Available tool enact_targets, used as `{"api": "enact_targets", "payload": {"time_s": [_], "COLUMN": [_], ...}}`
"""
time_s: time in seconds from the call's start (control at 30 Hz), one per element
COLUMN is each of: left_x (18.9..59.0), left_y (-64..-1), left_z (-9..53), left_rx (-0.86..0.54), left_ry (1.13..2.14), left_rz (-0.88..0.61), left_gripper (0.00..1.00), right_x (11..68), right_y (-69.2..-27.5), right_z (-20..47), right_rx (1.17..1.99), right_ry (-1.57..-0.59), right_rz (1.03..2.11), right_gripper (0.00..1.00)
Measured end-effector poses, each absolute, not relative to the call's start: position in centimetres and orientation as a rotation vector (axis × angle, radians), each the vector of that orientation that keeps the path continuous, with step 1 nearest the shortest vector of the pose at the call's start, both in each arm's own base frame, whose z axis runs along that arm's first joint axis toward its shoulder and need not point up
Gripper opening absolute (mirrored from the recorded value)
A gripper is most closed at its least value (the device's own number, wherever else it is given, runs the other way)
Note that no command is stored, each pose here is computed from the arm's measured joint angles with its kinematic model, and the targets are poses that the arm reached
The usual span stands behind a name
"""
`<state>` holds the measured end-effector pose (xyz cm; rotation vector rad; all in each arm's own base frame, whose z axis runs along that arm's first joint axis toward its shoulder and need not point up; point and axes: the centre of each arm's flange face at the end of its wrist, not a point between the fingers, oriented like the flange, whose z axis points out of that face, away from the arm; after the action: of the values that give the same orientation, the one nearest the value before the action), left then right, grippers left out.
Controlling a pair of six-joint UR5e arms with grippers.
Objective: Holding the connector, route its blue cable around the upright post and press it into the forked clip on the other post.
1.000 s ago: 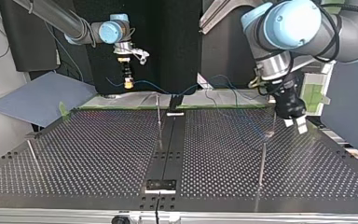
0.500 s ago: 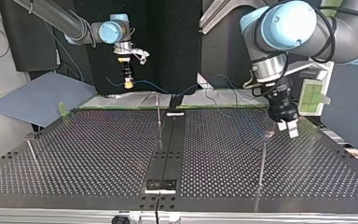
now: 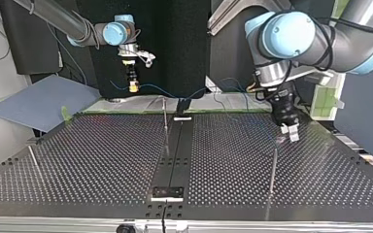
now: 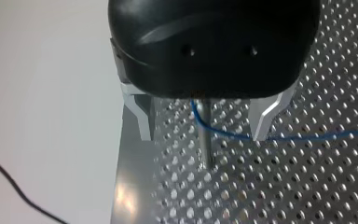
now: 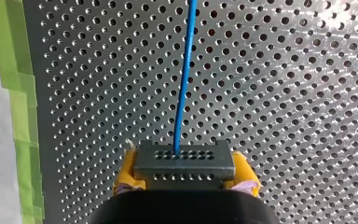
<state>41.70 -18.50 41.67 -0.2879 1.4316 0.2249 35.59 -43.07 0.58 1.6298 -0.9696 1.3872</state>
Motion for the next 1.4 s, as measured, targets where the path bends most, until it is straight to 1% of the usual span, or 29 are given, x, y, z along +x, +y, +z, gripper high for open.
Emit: {"api": "enact_targets", "payload": {"time_s": [0.47, 0.73, 1.4], "left_x": [41.3, 41.0, 41.7], "left_y": [-20.4, -21.4, -21.8], "left_z": [41.8, 41.7, 43.1], "left_rx": [-0.226, -0.174, -0.136], "left_ry": [1.425, 1.44, 1.423], "left_rz": [0.169, 0.119, 0.077], "left_gripper": [1.0, 1.0, 1.0], "right_x": [35.5, 35.4, 35.3], "right_y": [-43.1, -43.1, -43.3], "right_z": [0.5, 0.5, 0.6], "right_rx": [1.632, 1.632, 1.63], "right_ry": [-0.973, -0.974, -0.977], "right_rz": [1.384, 1.382, 1.38], "right_gripper": [0.0, 0.0, 0.0]}}
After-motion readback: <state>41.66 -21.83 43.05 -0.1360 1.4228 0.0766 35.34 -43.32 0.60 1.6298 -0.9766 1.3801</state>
